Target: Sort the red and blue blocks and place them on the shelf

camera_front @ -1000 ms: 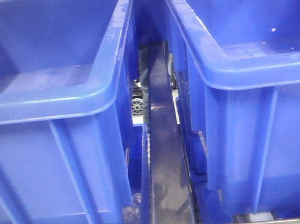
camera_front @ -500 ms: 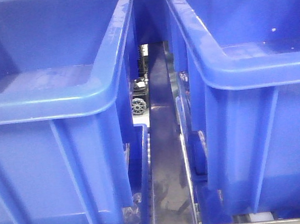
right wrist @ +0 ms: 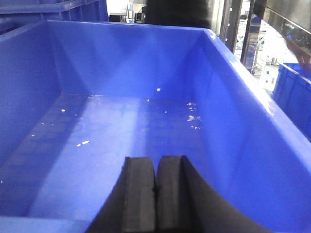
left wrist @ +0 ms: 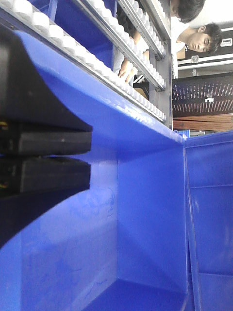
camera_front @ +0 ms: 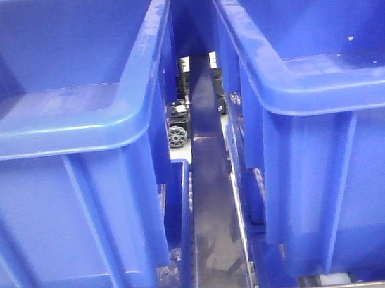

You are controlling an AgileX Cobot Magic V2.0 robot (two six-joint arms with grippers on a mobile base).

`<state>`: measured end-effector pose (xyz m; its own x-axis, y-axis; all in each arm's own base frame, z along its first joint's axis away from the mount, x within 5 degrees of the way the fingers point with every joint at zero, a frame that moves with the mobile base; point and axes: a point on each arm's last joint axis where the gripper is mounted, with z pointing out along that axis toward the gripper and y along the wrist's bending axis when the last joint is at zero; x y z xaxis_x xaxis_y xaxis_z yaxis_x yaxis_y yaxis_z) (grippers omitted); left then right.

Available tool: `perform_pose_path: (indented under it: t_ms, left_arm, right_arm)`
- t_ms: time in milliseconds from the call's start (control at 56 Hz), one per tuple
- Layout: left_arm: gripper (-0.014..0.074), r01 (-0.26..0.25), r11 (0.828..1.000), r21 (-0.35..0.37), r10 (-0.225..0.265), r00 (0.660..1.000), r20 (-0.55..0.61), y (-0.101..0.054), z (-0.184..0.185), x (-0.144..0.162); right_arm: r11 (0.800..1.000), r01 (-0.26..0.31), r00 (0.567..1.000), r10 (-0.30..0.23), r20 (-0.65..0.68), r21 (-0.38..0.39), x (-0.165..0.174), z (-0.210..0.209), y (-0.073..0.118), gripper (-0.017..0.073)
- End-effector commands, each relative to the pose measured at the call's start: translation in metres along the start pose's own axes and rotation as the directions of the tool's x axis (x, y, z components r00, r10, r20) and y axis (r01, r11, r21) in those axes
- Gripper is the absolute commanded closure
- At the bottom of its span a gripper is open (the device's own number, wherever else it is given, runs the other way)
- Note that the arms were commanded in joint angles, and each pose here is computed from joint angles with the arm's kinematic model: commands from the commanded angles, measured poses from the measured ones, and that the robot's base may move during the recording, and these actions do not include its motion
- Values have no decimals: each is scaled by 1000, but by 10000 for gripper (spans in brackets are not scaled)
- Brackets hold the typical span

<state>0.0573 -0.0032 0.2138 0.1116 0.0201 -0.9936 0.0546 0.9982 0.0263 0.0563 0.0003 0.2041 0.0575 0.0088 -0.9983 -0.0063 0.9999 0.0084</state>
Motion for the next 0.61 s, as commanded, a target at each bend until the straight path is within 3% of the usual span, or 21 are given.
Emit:
perform_pose_path:
  t_ms: [0, 589]
  left_arm:
    - [514, 0, 1000, -11, 1, 999, 53, 1, 1, 2]
    - [514, 0, 1000, -11, 1, 999, 53, 1, 1, 2]
  right_arm:
    - [1000, -2, 1000, 2, 14, 5, 1, -1, 0, 503]
    - [1000, -2, 1000, 2, 14, 5, 1, -1, 0, 503]
